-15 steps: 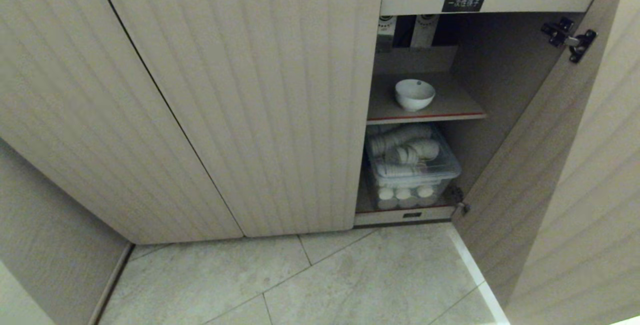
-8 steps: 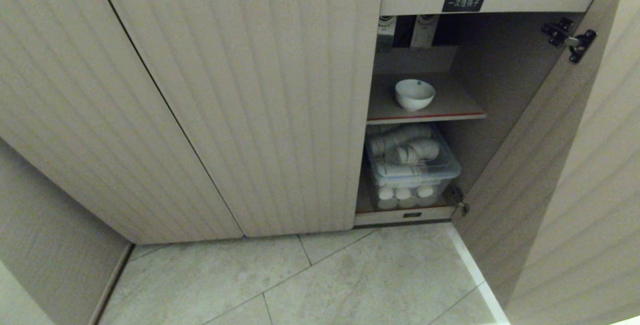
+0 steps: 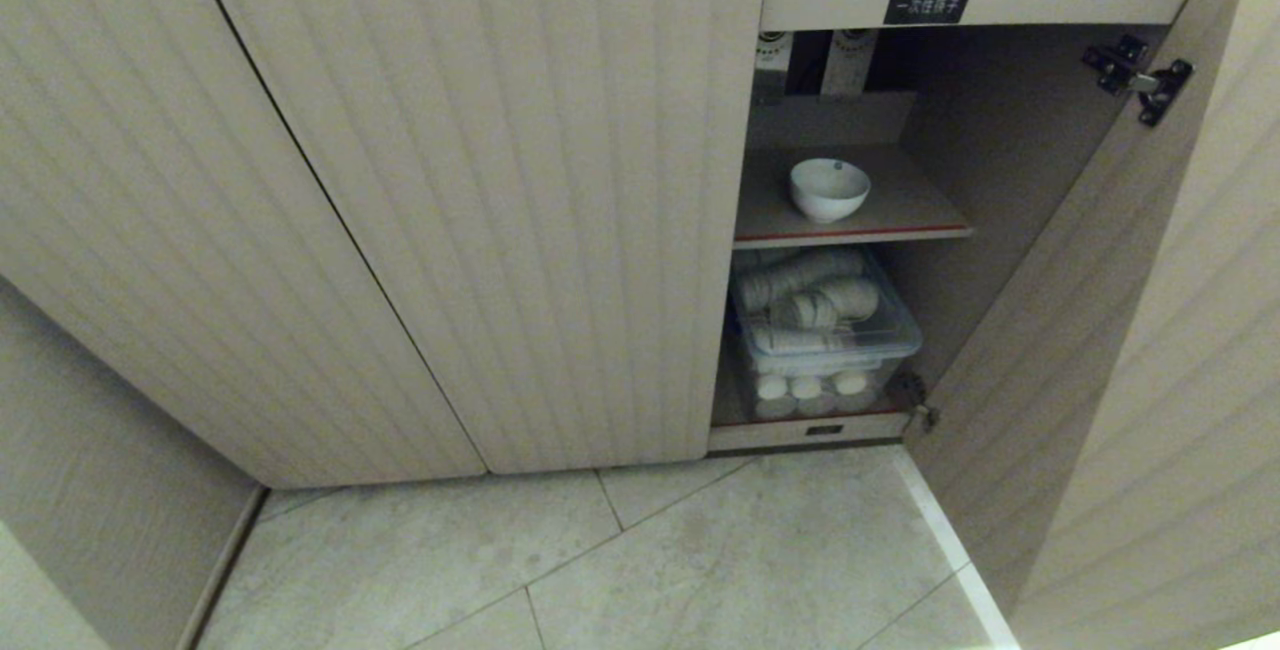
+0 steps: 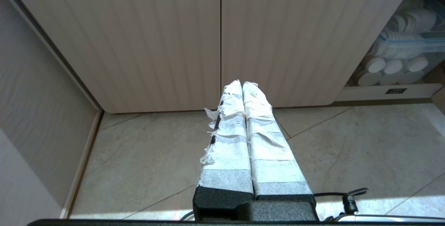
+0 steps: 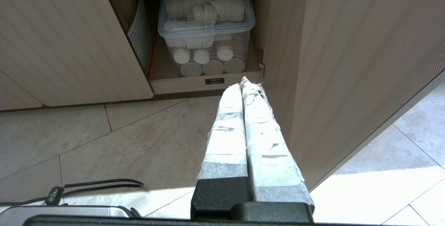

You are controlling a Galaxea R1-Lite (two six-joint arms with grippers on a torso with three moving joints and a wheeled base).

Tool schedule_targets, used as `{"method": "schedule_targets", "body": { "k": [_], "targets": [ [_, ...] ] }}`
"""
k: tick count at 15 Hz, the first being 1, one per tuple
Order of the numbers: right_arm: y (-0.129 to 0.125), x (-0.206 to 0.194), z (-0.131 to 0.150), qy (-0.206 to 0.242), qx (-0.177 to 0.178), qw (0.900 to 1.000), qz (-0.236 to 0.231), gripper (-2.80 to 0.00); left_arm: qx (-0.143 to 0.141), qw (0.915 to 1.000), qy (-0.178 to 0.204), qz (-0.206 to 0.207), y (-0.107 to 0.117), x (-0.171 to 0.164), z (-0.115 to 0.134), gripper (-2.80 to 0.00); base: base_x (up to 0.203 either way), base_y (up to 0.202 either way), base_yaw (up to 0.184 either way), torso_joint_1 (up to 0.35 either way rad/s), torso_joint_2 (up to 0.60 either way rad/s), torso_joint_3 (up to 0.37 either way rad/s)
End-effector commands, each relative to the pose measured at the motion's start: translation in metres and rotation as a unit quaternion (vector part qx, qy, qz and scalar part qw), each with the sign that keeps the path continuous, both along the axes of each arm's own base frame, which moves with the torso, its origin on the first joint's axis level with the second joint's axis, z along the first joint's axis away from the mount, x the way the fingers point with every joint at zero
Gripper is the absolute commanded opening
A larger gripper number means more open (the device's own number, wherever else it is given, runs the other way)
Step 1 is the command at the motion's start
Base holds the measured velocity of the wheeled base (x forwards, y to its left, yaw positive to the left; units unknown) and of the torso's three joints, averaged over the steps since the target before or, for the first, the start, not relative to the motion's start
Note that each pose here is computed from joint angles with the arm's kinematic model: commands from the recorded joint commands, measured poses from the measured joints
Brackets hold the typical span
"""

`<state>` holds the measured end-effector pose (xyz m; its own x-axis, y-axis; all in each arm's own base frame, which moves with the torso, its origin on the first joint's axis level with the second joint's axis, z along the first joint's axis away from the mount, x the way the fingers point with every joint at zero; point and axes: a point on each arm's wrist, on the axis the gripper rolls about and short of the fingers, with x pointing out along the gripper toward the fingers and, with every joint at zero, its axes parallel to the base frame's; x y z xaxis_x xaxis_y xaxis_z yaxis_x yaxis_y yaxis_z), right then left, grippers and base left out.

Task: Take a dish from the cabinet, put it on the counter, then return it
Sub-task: Close the cabinet door

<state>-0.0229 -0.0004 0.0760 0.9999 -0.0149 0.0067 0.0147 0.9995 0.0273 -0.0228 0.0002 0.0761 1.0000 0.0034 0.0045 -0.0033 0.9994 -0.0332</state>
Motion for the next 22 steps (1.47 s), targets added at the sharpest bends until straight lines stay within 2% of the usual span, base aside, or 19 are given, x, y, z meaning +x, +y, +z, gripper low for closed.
{"method": "schedule_targets", "body": {
  "k": [1, 14, 22],
  "targets": [
    [0.0000, 0.0001, 0.0001, 0.000, 0.000, 1.000, 0.000, -2.80, 0.000, 1.0000, 0.000, 0.000, 0.0000, 0.0000, -0.0002, -2.80, 0.000, 0.000, 0.000, 0.000, 0.00, 0.000],
    [0.0000, 0.0001, 0.0001, 0.000, 0.000, 1.000, 0.000, -2.80, 0.000, 1.0000, 0.000, 0.001, 0.0000, 0.0000, -0.0002, -2.80, 0.000, 0.000, 0.000, 0.000, 0.00, 0.000],
    [0.0000, 0.0001, 0.0001, 0.000, 0.000, 1.000, 0.000, -2.80, 0.000, 1.0000, -0.001, 0.001, 0.0000, 0.0000, 0.0001, -2.80, 0.000, -0.173, 0.003, 0.002, 0.00, 0.002]
  ]
}}
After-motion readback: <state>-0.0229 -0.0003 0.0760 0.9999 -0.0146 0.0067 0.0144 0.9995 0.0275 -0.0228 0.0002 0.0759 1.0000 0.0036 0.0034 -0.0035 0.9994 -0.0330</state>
